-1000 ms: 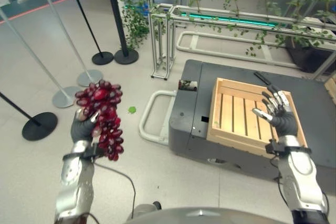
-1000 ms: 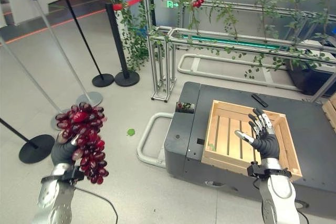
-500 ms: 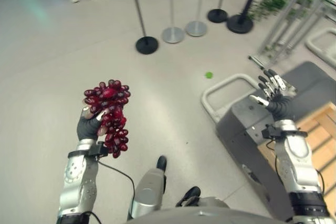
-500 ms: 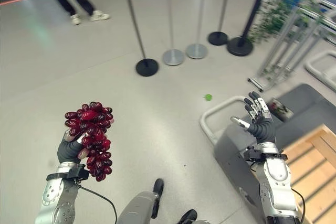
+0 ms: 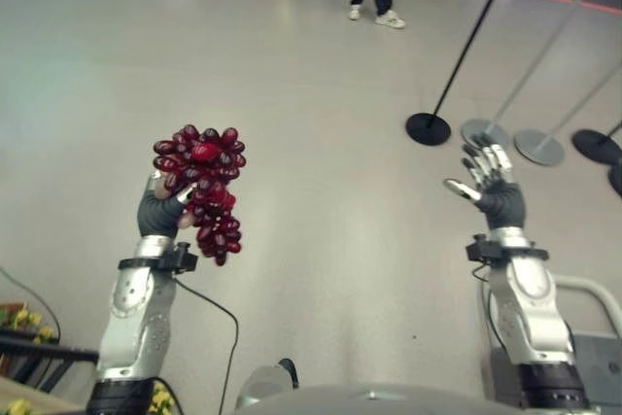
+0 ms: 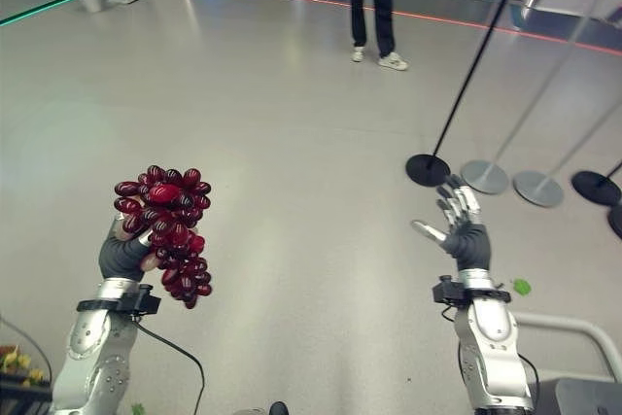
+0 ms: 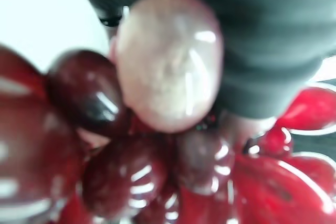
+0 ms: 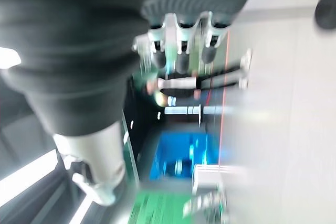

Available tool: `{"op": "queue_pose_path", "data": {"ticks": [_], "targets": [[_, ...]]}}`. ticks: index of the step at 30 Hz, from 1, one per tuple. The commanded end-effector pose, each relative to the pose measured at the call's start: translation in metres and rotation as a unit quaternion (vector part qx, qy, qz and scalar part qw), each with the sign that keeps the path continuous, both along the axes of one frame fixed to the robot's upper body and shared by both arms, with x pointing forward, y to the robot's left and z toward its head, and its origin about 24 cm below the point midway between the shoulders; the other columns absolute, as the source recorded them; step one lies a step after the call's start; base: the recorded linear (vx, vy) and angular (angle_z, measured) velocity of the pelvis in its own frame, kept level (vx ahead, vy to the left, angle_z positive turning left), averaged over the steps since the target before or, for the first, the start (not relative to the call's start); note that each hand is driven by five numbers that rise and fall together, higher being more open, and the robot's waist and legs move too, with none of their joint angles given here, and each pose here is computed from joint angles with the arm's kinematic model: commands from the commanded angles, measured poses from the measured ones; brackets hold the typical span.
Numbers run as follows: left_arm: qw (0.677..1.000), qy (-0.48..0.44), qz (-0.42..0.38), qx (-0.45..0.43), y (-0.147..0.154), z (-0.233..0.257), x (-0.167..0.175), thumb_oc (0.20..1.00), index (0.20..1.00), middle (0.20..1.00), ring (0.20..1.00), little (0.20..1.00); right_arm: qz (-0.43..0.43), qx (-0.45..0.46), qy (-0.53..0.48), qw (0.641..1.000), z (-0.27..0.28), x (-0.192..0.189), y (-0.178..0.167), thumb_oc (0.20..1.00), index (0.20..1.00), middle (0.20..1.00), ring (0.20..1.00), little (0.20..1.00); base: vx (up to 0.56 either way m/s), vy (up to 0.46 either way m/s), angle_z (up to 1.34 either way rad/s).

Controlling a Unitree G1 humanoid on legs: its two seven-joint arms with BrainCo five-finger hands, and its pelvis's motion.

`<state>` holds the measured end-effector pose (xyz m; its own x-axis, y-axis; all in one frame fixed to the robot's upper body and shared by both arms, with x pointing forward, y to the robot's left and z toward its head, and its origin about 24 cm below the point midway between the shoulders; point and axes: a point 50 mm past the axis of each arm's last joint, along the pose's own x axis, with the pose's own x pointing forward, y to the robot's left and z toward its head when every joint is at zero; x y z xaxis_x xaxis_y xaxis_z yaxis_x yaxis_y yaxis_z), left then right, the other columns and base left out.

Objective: Pick up the fruits from the basket on one side to the basket on the other side

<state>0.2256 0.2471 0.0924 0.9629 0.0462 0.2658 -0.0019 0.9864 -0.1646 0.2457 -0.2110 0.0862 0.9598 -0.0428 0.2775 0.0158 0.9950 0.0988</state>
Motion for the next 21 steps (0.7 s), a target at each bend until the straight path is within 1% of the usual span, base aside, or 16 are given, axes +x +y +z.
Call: {"op": "queue_pose_path", "data": {"ticks": [1, 3, 6, 7, 10, 12, 16, 19, 21], "targets": [[0.994, -0.096, 0.008, 0.044, 0.002, 0.039, 0.002, 0.2, 0.2, 0.2, 0.2, 0.2, 0.012, -0.002, -0.051, 0.999, 0.019, 0.006, 0.002, 1.0, 1.0, 1.0, 1.0, 1.0, -0.07, 0.254, 1.1], [0.994, -0.099, 0.008, 0.042, -0.001, 0.038, 0.002, 0.2, 0.2, 0.2, 0.2, 0.2, 0.016, -0.017, -0.048, 0.999, 0.019, 0.003, 0.003, 1.0, 1.0, 1.0, 1.0, 1.0, -0.09, 0.198, 1.18], [0.994, -0.102, -0.015, 0.04, -0.011, 0.037, 0.007, 0.2, 0.2, 0.2, 0.2, 0.2, 0.011, -0.038, -0.045, 0.998, 0.019, -0.003, -0.007, 1.0, 1.0, 1.0, 1.0, 1.0, 0.02, 0.098, 1.29], [0.993, -0.111, -0.025, 0.042, -0.015, 0.041, 0.009, 0.2, 0.2, 0.2, 0.2, 0.2, 0.005, -0.033, -0.048, 0.998, 0.019, -0.005, -0.01, 1.0, 1.0, 1.0, 1.0, 1.0, 0.09, -0.024, 1.64], [0.992, -0.112, -0.031, 0.041, -0.017, 0.041, 0.011, 0.2, 0.2, 0.2, 0.2, 0.2, 0.001, -0.035, -0.053, 0.998, 0.021, -0.004, -0.013, 1.0, 1.0, 1.0, 1.0, 1.0, 0.08, -0.04, 1.66], [0.992, -0.111, -0.048, 0.035, -0.024, 0.04, 0.015, 0.2, 0.2, 0.2, 0.2, 0.2, -0.006, -0.036, -0.057, 0.998, 0.024, -0.005, -0.017, 1.0, 1.0, 1.0, 1.0, 1.0, 0.14, -0.054, 1.59], [0.991, -0.111, -0.064, 0.036, -0.03, 0.039, 0.015, 0.2, 0.2, 0.2, 0.2, 0.2, 0.002, -0.043, -0.052, 0.998, 0.022, -0.005, -0.017, 1.0, 1.0, 1.0, 1.0, 1.0, 0.08, -0.068, 1.93], [0.992, -0.102, -0.073, 0.032, -0.035, 0.034, 0.014, 0.2, 0.2, 0.2, 0.2, 0.2, 0.014, -0.044, -0.041, 0.998, 0.018, -0.003, -0.014, 1.0, 1.0, 1.0, 1.0, 1.0, 0.11, -0.198, 1.76], [0.993, -0.097, -0.071, 0.015, -0.035, 0.031, 0.013, 0.2, 0.2, 0.2, 0.2, 0.2, 0.017, -0.042, -0.041, 0.998, 0.018, -0.002, -0.014, 1.0, 1.0, 1.0, 1.0, 1.0, 0.06, -0.167, 0.64]]}}
